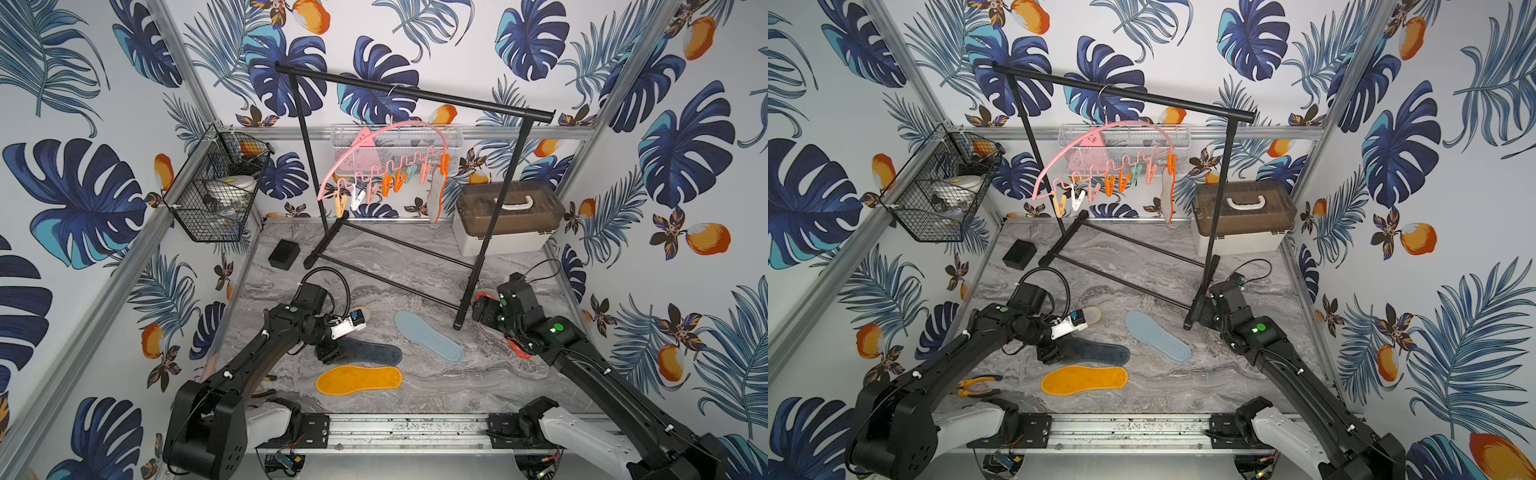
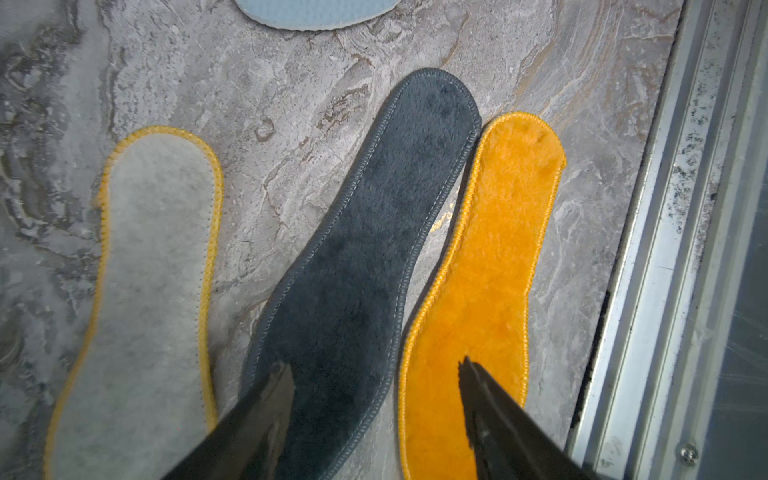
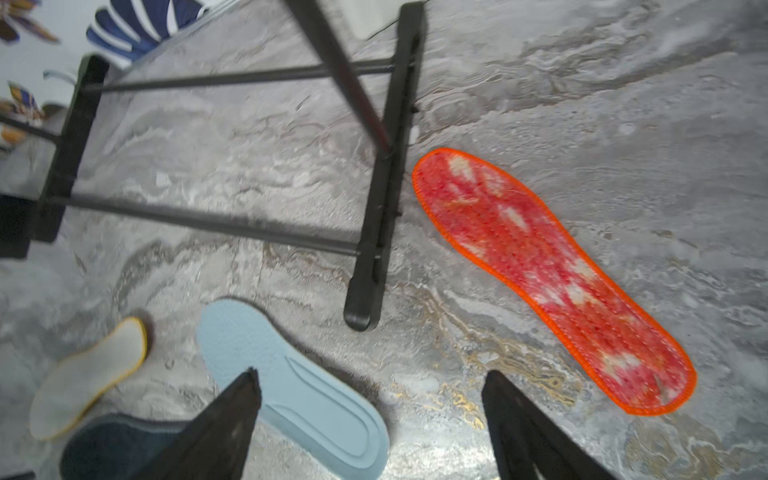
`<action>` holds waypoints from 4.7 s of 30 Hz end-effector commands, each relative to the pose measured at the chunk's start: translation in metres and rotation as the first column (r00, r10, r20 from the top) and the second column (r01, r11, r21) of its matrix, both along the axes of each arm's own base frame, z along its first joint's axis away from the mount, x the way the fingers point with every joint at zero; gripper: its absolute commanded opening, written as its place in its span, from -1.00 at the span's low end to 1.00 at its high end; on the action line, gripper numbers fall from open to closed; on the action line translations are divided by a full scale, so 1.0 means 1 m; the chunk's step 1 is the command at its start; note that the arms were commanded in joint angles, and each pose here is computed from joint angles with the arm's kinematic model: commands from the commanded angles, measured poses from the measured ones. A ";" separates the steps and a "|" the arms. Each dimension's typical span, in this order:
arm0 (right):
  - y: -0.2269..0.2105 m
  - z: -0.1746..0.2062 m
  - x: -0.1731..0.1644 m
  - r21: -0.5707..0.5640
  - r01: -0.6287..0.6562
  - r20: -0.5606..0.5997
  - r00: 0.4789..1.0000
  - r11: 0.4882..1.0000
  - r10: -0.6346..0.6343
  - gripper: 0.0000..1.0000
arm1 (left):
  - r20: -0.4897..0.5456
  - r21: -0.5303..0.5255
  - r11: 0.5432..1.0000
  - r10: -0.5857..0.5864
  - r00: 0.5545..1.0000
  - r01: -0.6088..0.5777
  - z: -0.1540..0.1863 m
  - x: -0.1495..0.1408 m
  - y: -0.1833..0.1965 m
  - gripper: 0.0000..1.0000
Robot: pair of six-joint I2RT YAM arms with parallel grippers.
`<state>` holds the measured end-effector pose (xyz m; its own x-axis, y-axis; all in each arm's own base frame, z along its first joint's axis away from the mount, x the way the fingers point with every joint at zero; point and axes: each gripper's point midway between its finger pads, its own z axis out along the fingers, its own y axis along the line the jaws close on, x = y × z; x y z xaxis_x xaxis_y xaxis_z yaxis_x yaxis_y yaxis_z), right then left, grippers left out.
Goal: Take the shoe insoles off the hanger
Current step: Place the insole at the center of the board, then remove the insole from the hanger.
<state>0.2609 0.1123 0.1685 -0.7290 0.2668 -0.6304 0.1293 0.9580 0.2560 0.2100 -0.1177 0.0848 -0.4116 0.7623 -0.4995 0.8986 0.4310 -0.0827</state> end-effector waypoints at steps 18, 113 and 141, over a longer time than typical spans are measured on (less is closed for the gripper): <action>0.167 0.047 0.091 -0.476 -0.307 0.363 0.785 0.824 0.503 0.96 | -0.078 -0.126 0.991 0.036 0.996 -0.046 0.016 -0.002 -0.013 0.42; 0.096 0.128 0.273 -0.184 -0.283 0.830 0.468 0.941 0.303 -0.85 | -0.001 -0.410 0.902 0.151 0.989 -0.138 0.100 0.071 -0.029 0.42; 0.115 0.127 0.168 -0.189 -0.503 0.738 0.494 0.843 0.460 -0.86 | 0.105 -0.751 0.658 0.204 0.973 -0.057 0.212 0.177 -0.113 0.47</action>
